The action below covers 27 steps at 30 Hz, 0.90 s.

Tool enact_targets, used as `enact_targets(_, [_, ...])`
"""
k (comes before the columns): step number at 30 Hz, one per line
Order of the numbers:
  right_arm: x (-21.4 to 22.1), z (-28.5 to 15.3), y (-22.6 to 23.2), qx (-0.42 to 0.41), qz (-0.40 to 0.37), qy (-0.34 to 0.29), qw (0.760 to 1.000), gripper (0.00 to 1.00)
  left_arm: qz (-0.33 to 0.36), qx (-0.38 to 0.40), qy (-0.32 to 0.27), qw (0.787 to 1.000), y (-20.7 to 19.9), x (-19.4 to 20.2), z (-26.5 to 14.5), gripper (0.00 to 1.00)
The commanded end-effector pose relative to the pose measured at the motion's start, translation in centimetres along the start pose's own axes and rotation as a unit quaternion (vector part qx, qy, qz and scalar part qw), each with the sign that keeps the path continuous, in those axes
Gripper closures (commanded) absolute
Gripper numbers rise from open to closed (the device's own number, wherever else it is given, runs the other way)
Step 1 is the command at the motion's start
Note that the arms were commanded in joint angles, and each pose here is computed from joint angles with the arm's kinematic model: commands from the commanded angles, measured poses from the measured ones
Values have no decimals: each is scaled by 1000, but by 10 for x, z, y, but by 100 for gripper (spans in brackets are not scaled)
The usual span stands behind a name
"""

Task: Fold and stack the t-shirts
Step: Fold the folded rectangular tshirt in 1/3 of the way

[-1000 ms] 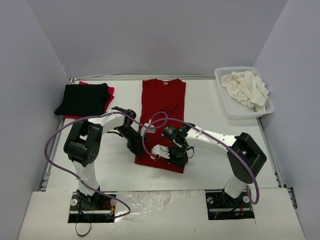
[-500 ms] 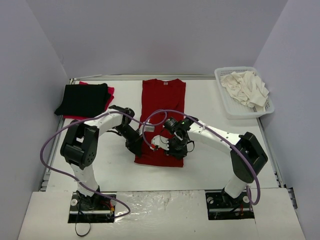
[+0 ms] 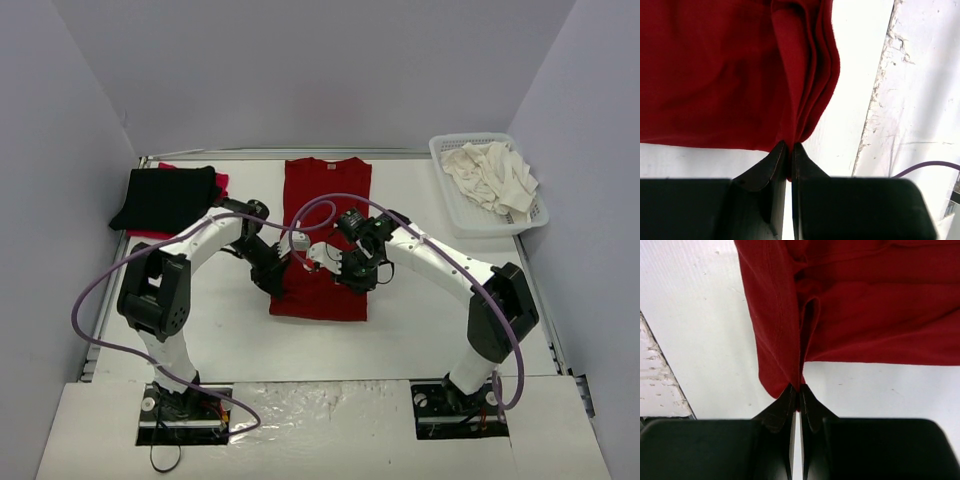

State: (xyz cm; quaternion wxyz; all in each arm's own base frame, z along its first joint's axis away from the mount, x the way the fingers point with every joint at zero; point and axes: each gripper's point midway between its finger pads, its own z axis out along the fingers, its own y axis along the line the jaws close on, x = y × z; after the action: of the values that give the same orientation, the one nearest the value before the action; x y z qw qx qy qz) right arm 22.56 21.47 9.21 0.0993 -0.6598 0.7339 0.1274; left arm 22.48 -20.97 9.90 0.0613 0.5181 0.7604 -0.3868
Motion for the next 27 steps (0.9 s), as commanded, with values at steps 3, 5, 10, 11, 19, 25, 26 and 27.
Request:
enact_targets(3, [0, -20, -20, 26, 24, 9, 999, 100, 27, -22, -12, 999, -2, -19, -22, 98])
enact_targets(5, [-1, -23, -29, 34, 25, 8, 999, 100, 30, -35, -15, 999, 4, -25, -27, 98])
enact_targets(10, [-9, -31, -58, 57, 29, 0, 998, 100, 39, -68, -26, 997, 20, -42, -45, 98])
enact_targets(11, [-9, -32, -64, 62, 33, -1, 998, 100, 37, -70, -26, 996, 23, -44, -46, 98])
enact_targets(19, [-10, -31, -107, 83, 42, 4, 996, 100, 43, -84, -22, 995, 51, -64, -63, 98])
enact_targets(25, [-5, -31, -139, 99, 57, 5, 993, 100, 53, -86, -19, 995, 70, -80, -68, 98])
enact_targets(26, [-4, -32, -144, 101, 59, 5, 993, 100, 49, -83, -17, 995, 75, -79, -65, 98])
enact_targets(27, [-4, -32, -149, 106, 61, 6, 993, 100, 51, -85, -19, 995, 78, -82, -67, 98])
